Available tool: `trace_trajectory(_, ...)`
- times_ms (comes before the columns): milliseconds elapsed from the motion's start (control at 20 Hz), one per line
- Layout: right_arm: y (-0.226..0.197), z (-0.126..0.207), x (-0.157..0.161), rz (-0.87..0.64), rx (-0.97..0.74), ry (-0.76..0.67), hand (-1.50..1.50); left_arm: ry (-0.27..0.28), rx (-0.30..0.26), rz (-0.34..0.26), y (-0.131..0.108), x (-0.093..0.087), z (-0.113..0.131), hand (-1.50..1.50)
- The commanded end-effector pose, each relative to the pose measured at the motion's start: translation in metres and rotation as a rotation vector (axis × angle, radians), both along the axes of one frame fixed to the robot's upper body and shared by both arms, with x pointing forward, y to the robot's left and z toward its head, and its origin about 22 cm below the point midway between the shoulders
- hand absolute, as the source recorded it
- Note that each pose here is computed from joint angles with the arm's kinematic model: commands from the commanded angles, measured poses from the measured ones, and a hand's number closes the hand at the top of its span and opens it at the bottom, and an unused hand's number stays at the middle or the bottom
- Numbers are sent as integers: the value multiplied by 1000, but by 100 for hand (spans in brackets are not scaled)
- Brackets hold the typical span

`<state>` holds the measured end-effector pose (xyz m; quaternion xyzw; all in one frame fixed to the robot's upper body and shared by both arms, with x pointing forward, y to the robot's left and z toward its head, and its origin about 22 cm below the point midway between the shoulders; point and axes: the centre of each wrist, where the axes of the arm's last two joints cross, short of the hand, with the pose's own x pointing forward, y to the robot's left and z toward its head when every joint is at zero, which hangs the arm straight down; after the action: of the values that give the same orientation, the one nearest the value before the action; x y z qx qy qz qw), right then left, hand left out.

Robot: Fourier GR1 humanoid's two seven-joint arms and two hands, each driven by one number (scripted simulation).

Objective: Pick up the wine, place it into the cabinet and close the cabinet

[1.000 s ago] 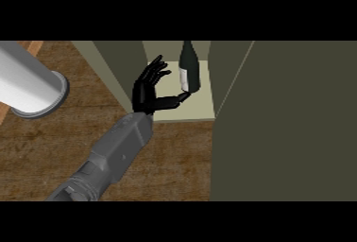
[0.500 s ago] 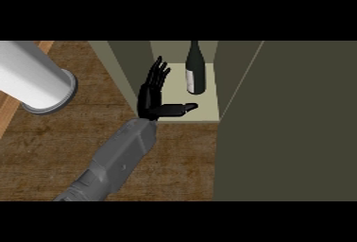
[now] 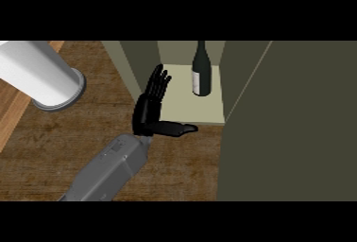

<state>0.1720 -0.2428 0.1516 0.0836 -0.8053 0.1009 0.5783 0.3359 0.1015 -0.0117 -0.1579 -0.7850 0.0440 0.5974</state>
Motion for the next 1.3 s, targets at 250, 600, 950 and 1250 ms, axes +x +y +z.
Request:
trace_trajectory(250, -5, -9, 5, 13, 10, -2, -150, -40, -20, -27, 22, -92, 41, -150)
trace_trajectory(600, 13, -2, 6, 57, -75, -19, 150, -32, -36, -45, 56, -129, 71, -150)
trace_trajectory(950, 5, 8, -13, 326, -282, 33, 150, -36, -18, 67, 76, -166, 82, -150)
trace_trajectory(1250, 30, 13, -27, 439, -230, 102, 150, -60, 2, 134, 123, -193, 93, -150)
